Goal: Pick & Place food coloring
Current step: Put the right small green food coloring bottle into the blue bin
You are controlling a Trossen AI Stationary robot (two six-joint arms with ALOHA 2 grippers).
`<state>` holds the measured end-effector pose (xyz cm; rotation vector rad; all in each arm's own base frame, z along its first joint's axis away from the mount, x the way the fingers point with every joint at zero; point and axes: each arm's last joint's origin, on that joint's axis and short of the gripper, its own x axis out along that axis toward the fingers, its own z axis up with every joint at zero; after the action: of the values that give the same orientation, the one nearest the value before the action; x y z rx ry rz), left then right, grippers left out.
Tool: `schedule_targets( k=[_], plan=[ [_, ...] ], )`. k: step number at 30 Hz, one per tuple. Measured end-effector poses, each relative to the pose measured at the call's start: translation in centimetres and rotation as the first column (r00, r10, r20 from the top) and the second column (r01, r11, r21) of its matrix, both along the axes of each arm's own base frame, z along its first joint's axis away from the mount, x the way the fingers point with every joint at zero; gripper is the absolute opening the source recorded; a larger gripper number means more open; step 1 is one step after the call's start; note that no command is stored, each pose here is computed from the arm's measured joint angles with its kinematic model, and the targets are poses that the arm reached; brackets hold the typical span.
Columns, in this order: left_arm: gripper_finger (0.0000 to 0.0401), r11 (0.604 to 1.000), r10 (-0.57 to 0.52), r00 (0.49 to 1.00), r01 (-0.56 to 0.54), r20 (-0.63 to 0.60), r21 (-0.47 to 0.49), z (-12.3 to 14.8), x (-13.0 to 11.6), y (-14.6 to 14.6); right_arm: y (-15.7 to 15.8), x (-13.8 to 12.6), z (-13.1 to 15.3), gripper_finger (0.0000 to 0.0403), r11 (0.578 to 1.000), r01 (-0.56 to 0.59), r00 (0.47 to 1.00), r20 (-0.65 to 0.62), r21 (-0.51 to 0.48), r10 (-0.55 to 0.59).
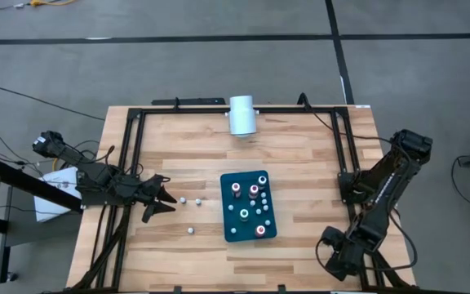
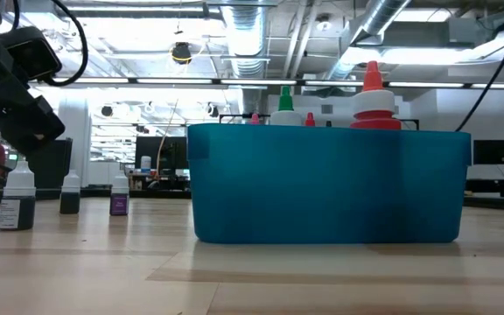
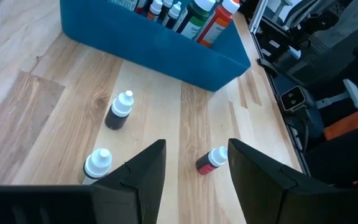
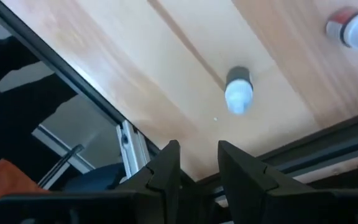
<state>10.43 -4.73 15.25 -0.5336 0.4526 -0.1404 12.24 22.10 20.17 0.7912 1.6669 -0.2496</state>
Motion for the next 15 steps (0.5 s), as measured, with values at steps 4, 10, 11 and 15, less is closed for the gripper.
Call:
schedule_targets(
  k=[4,10,11,15],
  plan=[
    [0.0165,1.000,-0.009,1.000,0.009,0.006,0.022,0.0,0.0,0.0,-0.4,0.1,-0.5,0.0099,1.000,0.006,1.000,-0.009,-0.009,-0.007],
    [0.0165,1.000,-0.006,1.000,0.006,0.005,0.015,0.0,0.0,0.0,-0.5,0.0,-1.6,0.0099,1.000,0.022,0.999,-0.028,0.016,-0.021],
    [0.0165,1.000,-0.007,1.000,0.007,0.005,0.015,0.0,0.0,0.0,-0.5,0.0,-1.6,0.0099,1.000,0.025,0.999,-0.026,0.014,-0.025],
    [0.0165,1.000,-0.006,1.000,0.006,0.005,0.015,0.0,0.0,0.0,-0.4,-0.2,-1.6,0.0099,1.000,0.024,1.000,-0.009,0.006,-0.024]
  ],
)
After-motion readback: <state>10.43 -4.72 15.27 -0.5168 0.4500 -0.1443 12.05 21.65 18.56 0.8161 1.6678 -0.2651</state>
